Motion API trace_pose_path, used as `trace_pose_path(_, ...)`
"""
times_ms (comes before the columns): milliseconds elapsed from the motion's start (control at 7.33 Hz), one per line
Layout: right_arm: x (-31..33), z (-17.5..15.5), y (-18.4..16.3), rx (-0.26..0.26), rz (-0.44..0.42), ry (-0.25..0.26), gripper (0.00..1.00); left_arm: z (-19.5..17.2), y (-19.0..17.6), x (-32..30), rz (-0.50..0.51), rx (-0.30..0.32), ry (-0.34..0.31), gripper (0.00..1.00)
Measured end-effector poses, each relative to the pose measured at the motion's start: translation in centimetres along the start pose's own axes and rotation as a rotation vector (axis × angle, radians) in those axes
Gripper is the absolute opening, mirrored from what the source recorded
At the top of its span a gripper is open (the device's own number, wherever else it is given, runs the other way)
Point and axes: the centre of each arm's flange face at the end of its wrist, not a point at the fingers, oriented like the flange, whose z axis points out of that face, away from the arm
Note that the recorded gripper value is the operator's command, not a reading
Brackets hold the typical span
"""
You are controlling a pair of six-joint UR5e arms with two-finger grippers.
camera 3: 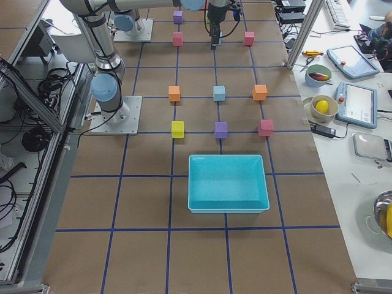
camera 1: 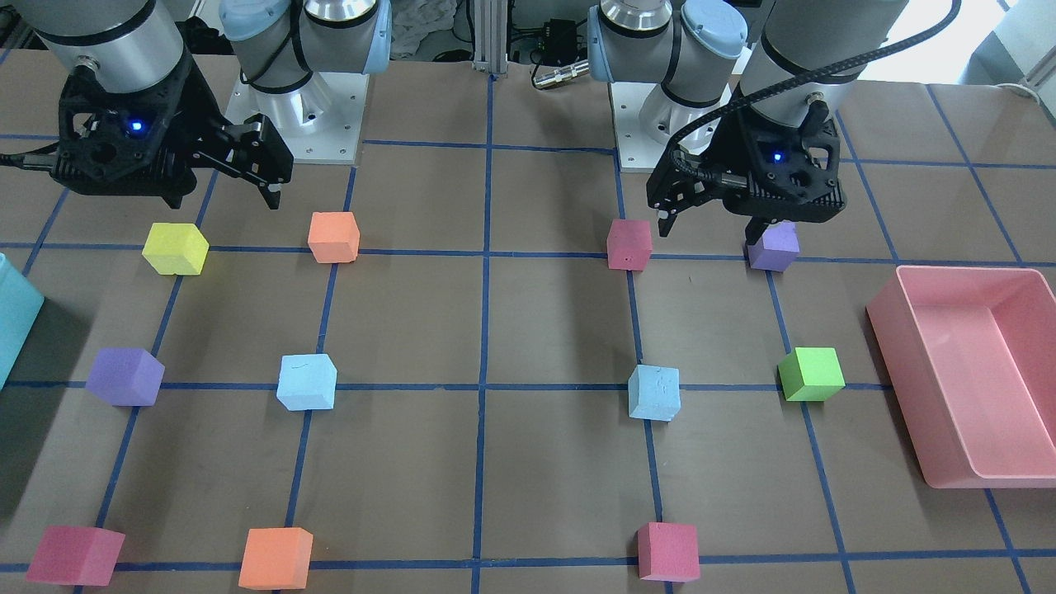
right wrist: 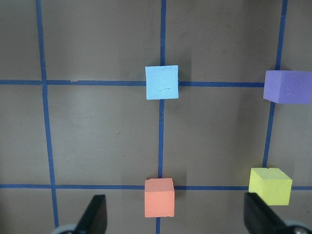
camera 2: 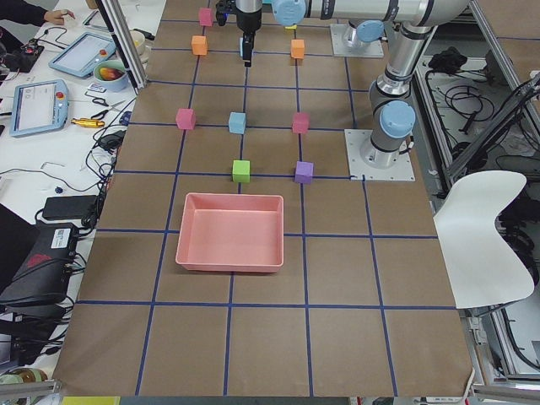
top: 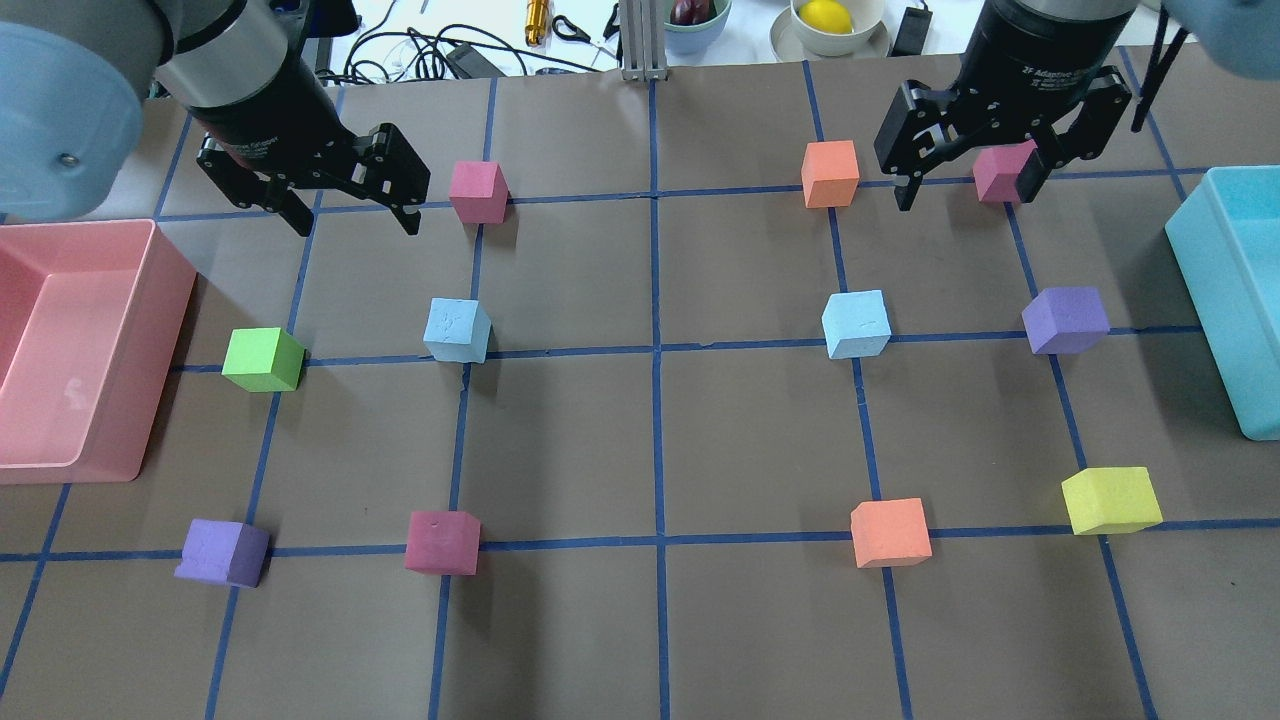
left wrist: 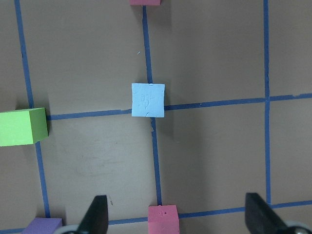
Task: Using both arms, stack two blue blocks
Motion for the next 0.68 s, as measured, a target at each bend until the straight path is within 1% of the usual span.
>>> trace_pose_path(682, 0.03, 0.68, -0.39, -0.007, 0.008, 0.003, 1.00, -0.07, -0.02, -0.02, 0.000, -0.001, -0.001, 1.00)
